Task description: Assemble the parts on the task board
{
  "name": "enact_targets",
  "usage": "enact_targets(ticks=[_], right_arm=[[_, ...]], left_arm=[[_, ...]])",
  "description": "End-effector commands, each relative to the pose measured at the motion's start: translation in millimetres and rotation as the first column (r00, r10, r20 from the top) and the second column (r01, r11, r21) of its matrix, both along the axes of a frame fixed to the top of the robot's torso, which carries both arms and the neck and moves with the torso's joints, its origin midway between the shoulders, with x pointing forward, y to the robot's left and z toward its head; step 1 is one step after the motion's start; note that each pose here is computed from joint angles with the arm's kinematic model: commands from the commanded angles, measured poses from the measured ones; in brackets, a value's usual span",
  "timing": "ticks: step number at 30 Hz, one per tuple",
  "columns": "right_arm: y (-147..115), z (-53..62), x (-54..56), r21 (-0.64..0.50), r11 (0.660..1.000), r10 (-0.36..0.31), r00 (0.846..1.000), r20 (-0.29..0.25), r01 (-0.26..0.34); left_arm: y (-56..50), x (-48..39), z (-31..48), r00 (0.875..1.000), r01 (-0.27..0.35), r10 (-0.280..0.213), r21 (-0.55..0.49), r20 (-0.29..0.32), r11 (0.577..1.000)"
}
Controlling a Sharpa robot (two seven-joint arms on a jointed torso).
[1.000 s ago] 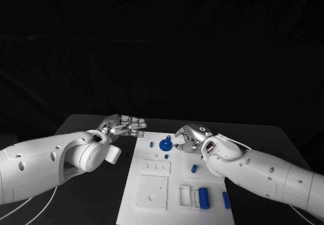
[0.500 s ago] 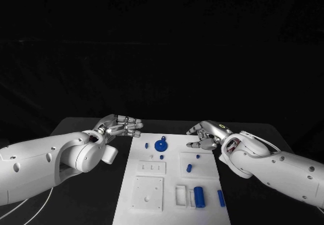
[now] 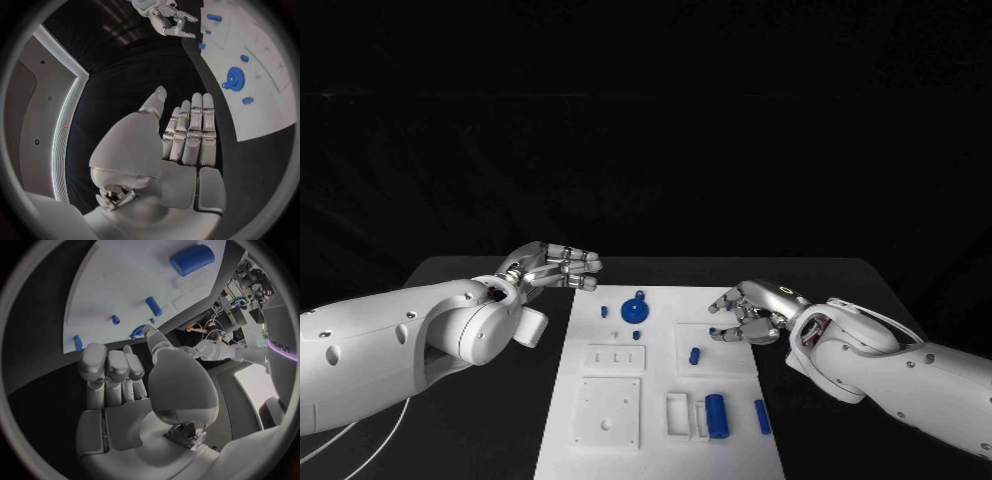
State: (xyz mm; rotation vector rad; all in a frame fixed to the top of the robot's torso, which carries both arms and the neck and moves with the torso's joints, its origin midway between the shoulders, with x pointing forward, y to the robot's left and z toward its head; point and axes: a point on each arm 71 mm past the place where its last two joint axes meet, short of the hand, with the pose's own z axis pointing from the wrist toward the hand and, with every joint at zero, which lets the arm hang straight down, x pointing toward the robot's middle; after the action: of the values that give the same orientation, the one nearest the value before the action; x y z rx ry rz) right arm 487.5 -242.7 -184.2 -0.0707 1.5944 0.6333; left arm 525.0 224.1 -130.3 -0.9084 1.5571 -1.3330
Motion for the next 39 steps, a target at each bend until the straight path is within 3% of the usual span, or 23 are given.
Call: enact_targets(ticks=[1, 8, 14, 23, 39], right_arm=[[-4, -2.6, 0.6, -0.059, 0.998, -0.012, 1.0, 0.017, 0.013], [-19, -1.5, 8.3, -0.04, 0.995, -0.093, 0.992, 0.081, 0.097], [-32, 1.7, 19.2, -0.012, 0.989, -0.147, 0.985, 0.092, 0.149], [-47, -1.4, 34.2, -0.001, 0.981, -0.192, 0.979, 0.07, 0.193], [-50, -22.3, 55.9, -0.031, 0.978, -0.205, 0.979, -0.007, 0.205]], left_arm=[[-2.9, -0.5, 0.8, 1.0, 0.024, -0.024, -0.005, 0.009, 1.0], [-2.7, -0.3, 0.0, 1.0, 0.024, -0.024, -0.004, 0.008, 1.0], [-3.2, 0.0, -0.2, 1.0, 0.025, -0.025, -0.004, 0.007, 1.0], [-4.0, 0.5, -0.4, 1.0, 0.029, -0.029, -0.002, 0.008, 1.0], [-5.6, 0.7, -1.0, 0.999, 0.037, -0.037, 0.003, 0.008, 0.999]])
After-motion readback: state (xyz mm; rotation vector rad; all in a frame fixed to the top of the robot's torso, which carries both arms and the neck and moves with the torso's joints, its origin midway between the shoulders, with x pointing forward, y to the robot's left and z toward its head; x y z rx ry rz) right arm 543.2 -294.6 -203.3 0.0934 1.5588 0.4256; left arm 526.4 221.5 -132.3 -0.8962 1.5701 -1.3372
